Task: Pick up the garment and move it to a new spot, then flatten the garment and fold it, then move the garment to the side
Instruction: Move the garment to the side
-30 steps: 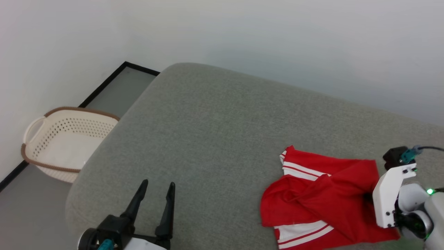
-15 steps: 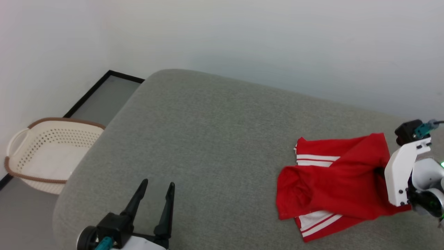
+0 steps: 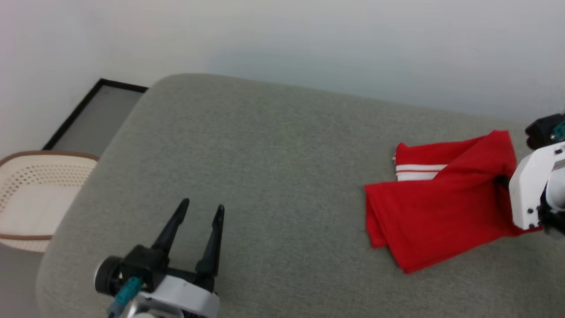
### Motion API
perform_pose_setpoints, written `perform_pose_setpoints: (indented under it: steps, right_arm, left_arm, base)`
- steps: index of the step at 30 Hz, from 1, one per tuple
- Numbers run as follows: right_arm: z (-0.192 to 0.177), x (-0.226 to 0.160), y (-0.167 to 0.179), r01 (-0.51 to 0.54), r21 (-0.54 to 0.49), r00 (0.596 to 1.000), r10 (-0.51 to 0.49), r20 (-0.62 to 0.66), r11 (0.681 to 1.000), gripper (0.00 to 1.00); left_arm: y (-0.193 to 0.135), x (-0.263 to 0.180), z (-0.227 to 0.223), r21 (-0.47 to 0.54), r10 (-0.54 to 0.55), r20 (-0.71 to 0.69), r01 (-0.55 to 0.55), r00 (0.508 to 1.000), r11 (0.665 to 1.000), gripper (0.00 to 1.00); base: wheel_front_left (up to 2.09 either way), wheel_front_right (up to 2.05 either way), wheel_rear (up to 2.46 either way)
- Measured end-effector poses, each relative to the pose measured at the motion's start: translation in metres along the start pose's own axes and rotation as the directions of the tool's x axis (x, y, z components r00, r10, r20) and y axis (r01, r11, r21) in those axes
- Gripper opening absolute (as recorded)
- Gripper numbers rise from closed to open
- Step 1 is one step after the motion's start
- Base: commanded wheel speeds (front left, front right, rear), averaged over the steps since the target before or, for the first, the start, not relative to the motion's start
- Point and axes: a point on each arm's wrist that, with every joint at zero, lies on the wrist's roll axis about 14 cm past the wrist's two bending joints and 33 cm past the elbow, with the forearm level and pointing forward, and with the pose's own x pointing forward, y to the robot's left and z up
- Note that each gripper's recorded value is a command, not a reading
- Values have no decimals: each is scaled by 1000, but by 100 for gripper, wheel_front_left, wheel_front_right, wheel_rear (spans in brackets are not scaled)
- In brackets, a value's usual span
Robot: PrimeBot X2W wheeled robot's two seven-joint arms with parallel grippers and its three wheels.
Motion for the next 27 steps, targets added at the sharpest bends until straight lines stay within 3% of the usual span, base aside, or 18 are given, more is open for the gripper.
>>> perform_pose_setpoints:
  steps: [12, 27]
  right_arm:
    - [-17, -9, -76, 146, 59, 989, -145, -25, 987, 0]
    - [-52, -36, -159, 322, 130, 946, -314, -74, 938, 0]
  left_arm:
    - [-30, 59, -6, 37, -151, 4, 151, 988, 988, 100]
    - [-81, 116, -38, 21, -330, -21, 330, 944, 944, 100]
  base:
    - [0, 0, 0]
    - [0, 0, 0]
